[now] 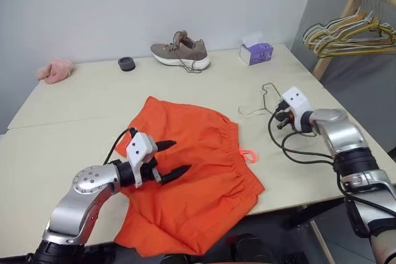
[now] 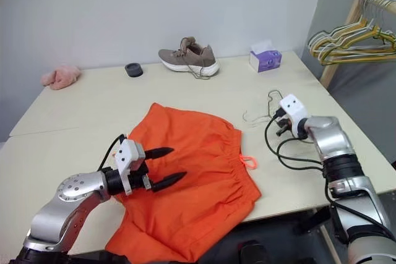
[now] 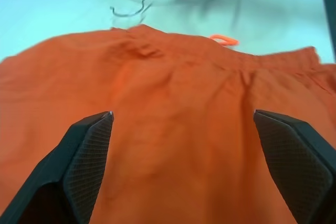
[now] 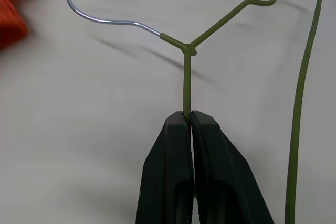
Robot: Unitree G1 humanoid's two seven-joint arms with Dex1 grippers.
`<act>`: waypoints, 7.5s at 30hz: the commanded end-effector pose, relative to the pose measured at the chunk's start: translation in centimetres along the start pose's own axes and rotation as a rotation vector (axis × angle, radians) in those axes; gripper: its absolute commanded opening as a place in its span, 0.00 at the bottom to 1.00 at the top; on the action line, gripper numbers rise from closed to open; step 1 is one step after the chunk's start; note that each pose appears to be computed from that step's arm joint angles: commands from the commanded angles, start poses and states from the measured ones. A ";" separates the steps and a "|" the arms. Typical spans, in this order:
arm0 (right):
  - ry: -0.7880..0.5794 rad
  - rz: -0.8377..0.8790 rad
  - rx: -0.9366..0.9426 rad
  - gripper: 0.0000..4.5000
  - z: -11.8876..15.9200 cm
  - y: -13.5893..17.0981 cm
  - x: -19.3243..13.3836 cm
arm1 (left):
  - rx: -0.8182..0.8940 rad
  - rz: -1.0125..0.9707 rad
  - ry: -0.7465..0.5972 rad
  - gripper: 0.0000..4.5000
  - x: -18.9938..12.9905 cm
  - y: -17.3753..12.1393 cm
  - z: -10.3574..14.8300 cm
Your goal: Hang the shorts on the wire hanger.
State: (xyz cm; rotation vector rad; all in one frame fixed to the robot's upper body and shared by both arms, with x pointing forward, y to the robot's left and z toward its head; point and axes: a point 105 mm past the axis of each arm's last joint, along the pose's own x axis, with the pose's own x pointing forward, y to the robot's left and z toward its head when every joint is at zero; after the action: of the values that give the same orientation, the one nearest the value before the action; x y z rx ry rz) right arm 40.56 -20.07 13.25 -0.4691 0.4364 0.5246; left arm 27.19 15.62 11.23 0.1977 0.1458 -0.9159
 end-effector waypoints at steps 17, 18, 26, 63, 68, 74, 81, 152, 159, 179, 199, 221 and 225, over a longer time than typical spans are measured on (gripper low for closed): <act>-0.118 0.528 -0.296 0.01 3.4 8.2 -5.9 | 0.863 0.136 0.168 1.00 -3.1 10.5 3.6; -0.122 0.537 -0.301 0.01 3.6 8.4 -6.0 | 0.907 0.111 0.178 1.00 -3.0 10.5 3.4; -0.170 0.662 -0.322 0.01 5.0 10.6 -8.0 | 1.111 -0.050 0.142 1.00 0.3 9.4 3.1; -0.268 0.779 -0.322 0.00 7.6 14.8 -9.9 | 1.229 -0.162 0.011 0.04 9.8 6.0 1.8; -0.279 0.703 -0.330 0.16 7.8 13.2 -9.7 | 1.227 -0.161 0.024 0.00 9.2 6.3 1.5; -0.238 0.535 -0.379 0.63 7.4 9.1 -10.2 | 1.200 -0.173 0.052 0.00 8.2 6.6 1.0; -0.070 0.395 -0.524 0.92 4.1 8.2 -10.4 | 1.005 -0.180 0.138 0.00 6.7 7.3 0.1; -0.020 0.403 -0.660 0.00 3.8 9.0 -4.2 | 0.245 0.068 0.077 0.68 -0.4 8.4 3.3; 0.060 0.376 -0.424 0.00 1.0 6.9 -5.6 | 0.107 0.193 0.053 0.68 -3.4 11.0 2.1; 0.276 0.320 0.182 0.00 -7.9 5.6 -12.2 | 0.054 0.146 0.093 1.00 -3.2 9.0 -0.8; 0.261 0.490 0.213 0.00 -6.3 8.4 -12.4 | 0.084 0.201 0.131 1.00 -4.3 10.0 -1.4; 0.251 0.601 0.676 0.00 -3.4 10.7 -7.0 | 0.113 0.201 0.084 1.00 -3.1 9.8 -0.7; 0.176 0.609 0.591 0.00 -1.1 10.8 -7.0 | 0.108 0.232 0.058 1.00 -3.2 10.4 -0.1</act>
State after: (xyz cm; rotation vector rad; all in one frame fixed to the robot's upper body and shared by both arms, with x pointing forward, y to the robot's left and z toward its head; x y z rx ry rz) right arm 28.28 -15.26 10.52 0.2483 0.9721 0.8702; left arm 32.99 23.83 11.01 0.3266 0.1914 -0.7176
